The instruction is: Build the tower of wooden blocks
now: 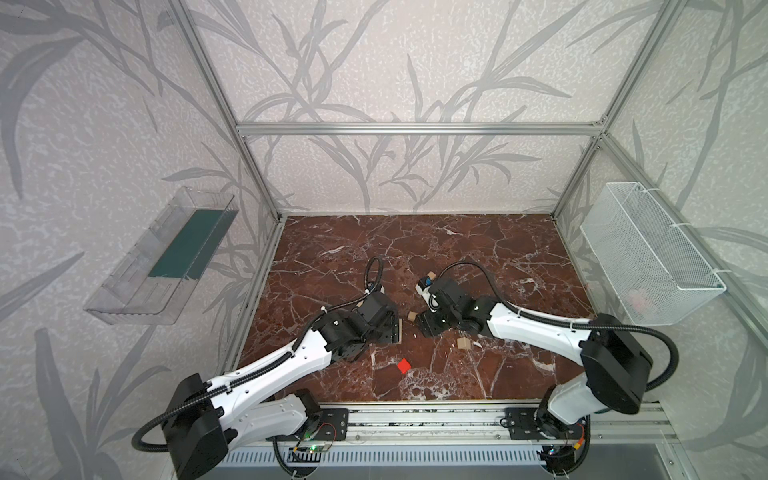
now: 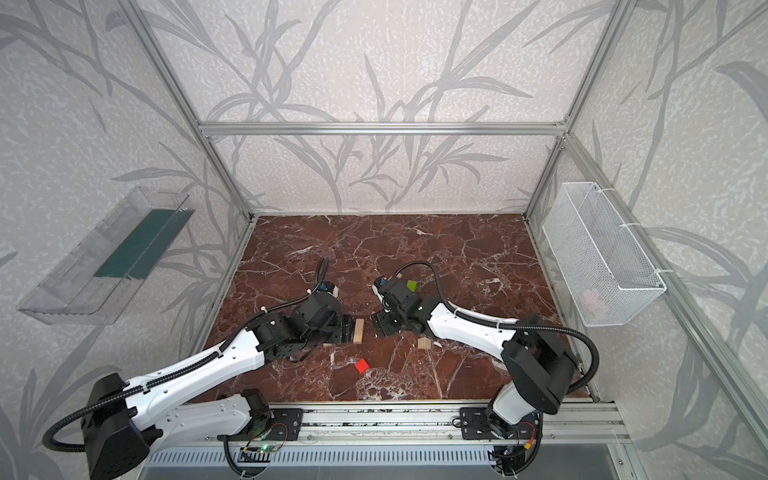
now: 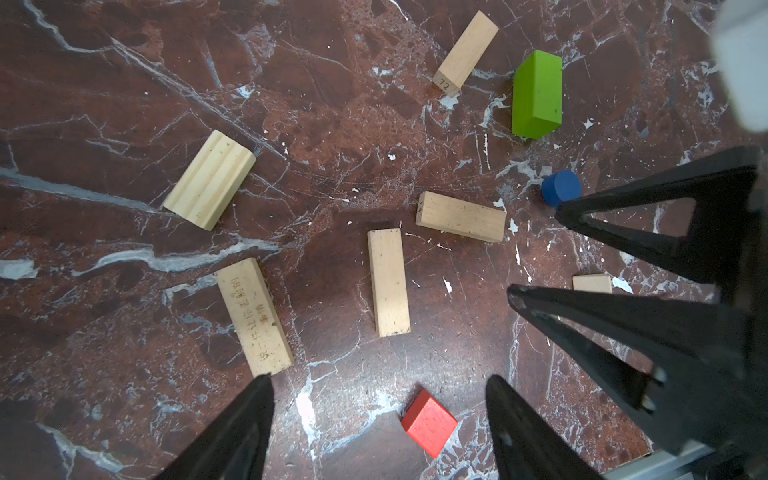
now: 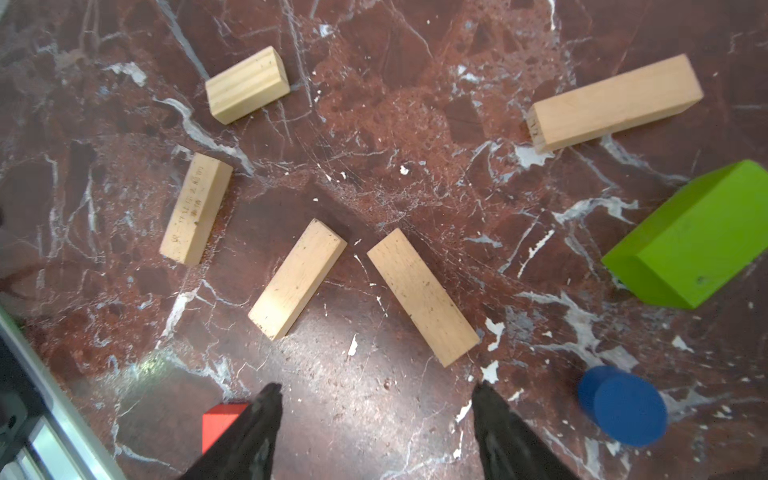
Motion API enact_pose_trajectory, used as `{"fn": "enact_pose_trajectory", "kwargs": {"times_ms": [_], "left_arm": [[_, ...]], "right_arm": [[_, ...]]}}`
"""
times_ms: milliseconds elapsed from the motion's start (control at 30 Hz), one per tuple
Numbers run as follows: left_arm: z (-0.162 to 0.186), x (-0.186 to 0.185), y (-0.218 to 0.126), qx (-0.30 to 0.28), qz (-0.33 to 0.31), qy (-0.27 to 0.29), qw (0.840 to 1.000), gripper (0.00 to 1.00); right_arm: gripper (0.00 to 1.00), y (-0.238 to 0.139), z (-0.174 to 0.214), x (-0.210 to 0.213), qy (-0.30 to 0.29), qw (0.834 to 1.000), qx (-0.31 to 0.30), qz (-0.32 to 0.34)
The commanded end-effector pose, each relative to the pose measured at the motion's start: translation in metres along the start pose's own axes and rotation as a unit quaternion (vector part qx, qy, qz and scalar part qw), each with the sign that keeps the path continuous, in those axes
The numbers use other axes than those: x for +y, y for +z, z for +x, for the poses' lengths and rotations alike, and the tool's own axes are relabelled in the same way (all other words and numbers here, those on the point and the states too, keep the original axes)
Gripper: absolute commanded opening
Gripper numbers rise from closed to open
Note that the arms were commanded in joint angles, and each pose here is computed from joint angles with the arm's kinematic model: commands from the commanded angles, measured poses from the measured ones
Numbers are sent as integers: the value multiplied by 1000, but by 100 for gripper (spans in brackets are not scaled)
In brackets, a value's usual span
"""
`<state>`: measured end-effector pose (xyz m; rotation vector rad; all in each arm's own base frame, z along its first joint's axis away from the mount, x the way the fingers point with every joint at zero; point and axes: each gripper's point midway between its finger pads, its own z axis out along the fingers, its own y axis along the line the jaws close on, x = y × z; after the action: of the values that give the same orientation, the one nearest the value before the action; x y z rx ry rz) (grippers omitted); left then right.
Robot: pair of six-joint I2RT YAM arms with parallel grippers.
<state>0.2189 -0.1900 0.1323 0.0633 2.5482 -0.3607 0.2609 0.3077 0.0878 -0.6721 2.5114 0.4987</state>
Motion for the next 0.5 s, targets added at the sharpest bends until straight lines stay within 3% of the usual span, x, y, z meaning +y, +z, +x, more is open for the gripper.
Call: {"fn": "enact_pose_trajectory", "kwargs": {"times_ms": [0, 467], "left_arm": [[-1, 12, -2, -14, -16, -7, 1000, 79], [3, 28, -5, -22, -27, -29, 999, 80]], "right_arm": [[72, 7, -4, -5, 18, 999, 14, 27], [74, 51, -10, -11, 59, 997, 45, 17]]}}
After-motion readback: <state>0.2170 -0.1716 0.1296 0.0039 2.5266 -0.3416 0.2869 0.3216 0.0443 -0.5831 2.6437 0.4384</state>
